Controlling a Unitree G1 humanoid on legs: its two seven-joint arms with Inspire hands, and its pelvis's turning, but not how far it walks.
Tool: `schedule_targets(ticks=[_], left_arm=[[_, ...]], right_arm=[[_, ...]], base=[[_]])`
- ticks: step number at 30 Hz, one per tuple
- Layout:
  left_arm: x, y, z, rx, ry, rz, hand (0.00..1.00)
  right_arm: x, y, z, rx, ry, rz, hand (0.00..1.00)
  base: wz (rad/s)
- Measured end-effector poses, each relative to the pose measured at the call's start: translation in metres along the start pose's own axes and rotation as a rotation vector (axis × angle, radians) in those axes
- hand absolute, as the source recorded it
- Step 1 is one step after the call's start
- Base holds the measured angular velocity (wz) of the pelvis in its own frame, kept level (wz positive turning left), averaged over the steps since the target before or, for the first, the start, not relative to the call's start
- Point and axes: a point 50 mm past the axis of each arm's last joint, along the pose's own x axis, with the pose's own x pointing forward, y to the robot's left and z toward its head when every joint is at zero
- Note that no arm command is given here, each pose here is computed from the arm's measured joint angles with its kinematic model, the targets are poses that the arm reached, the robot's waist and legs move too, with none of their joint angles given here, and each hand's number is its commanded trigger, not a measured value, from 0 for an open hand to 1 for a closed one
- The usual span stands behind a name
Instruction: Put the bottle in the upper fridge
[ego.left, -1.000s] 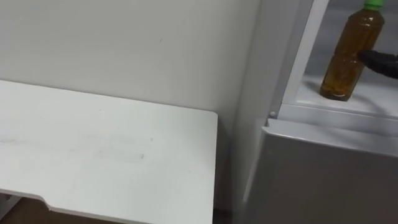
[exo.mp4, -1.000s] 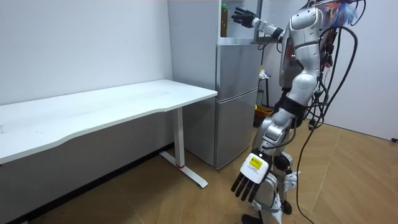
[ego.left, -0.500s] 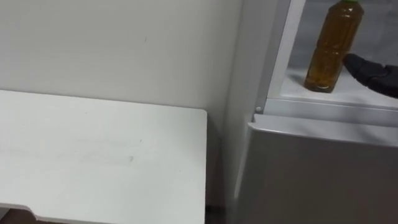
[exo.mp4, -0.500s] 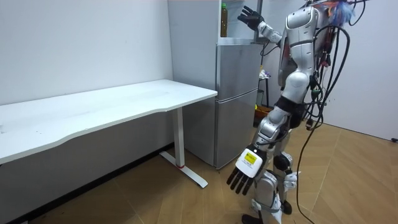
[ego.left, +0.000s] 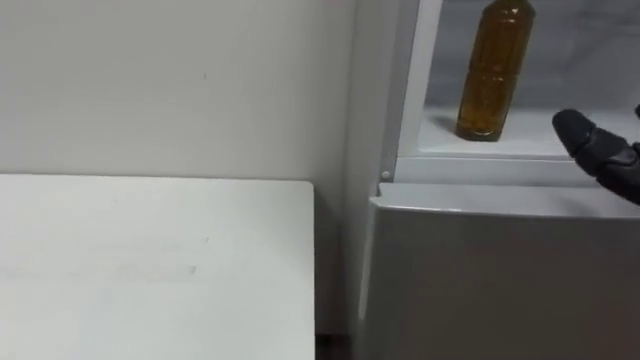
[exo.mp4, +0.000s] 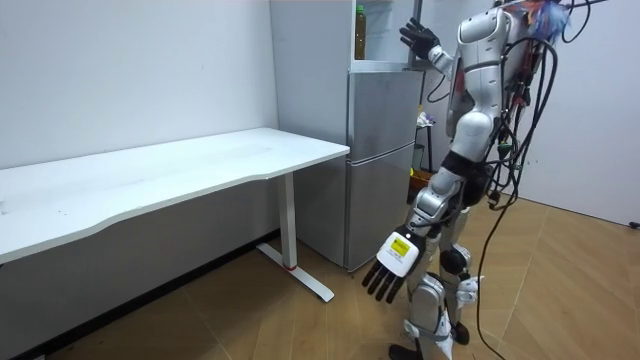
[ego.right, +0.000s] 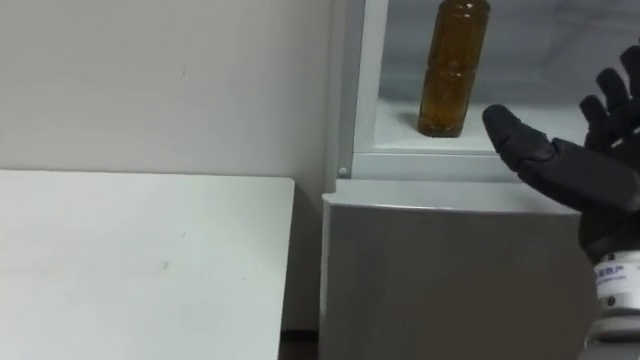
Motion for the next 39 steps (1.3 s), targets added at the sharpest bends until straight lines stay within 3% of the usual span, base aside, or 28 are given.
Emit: schedule_targets(ticks=[5,10,17,20,28,39], left_arm=[[-0.001,-0.008,-0.002,-0.003,0.014,-0.022,0.0],[-0.001,-0.01,-0.001,-0.009,0.005,-0.01,0.0],[0.0,-0.016,0.009,-0.029,-0.039,-0.035,0.0],[-0.001,-0.018,0.012,-0.033,-0.056,-0.042,0.0],[-0.001,-0.019,0.011,-0.086,-0.053,-0.048,0.0],[-0.001,-0.015,0.011,-0.146,-0.055,-0.035,0.0]], right_arm=[[-0.015,-0.007,-0.014,0.098,0.097,-0.021,0.0],[-0.035,-0.011,-0.031,0.392,0.228,-0.019,0.0],[-0.066,-0.026,-0.061,0.62,0.359,-0.067,0.0],[-0.089,-0.043,-0.083,0.616,0.455,-0.145,0.0],[-0.16,-0.102,-0.132,0.605,0.681,-0.539,0.0],[-0.242,-0.161,-0.15,0.528,0.818,-1.003,0.0]], base=[[-0.07],[-0.14],[-0.01],[0.0],[0.0],[0.0]])
